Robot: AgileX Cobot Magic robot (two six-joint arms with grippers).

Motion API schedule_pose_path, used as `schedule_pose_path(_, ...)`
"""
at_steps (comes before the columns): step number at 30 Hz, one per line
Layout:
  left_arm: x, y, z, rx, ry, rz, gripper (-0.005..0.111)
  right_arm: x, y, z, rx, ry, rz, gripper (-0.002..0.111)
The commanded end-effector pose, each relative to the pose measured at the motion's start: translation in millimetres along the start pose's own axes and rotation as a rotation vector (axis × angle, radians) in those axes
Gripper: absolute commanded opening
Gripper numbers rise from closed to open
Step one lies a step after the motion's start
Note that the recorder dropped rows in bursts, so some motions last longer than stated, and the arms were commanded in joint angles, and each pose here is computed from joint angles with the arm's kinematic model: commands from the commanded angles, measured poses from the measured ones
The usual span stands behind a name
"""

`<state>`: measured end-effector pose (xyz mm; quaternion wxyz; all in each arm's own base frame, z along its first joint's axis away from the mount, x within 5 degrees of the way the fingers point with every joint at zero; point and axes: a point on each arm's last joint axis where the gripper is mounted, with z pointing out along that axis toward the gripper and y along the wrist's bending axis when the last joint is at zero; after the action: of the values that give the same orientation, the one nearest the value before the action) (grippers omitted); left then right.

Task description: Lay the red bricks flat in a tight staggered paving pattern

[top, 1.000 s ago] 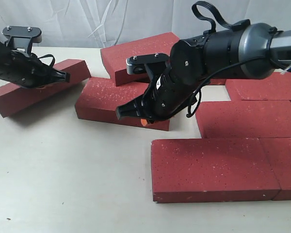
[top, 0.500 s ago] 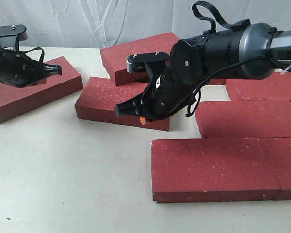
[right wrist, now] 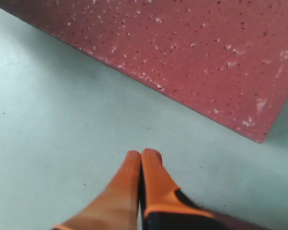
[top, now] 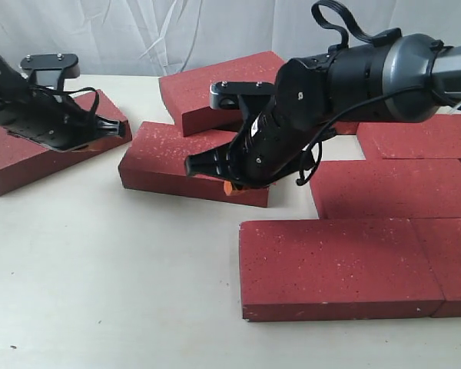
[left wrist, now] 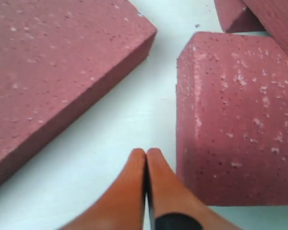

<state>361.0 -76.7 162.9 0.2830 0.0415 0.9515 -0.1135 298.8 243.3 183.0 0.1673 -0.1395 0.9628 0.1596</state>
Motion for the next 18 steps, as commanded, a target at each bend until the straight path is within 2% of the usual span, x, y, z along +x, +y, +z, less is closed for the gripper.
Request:
schedule_pose_path(1, -4.8, -7.6, 13.8, 0.051, 0.118, -0.002, 0.000, 2.5, -0.6, 0.0, -0.018, 0.031, 0.033, -0.001)
schedule_pose_path(7, -13.1, -4.8, 26.8, 0.021, 0.174, 0.000, 0.000, 4.1, -1.4, 3.8, -0.015, 0.047, 0.015, -0.001)
schedule_pose_path(18, -5.8, -6.1, 41.8, 0.046, 0.204, -0.056, 0.000, 0.6, -8.2, 29.8, 0.002, -0.003, 0.039, -0.001)
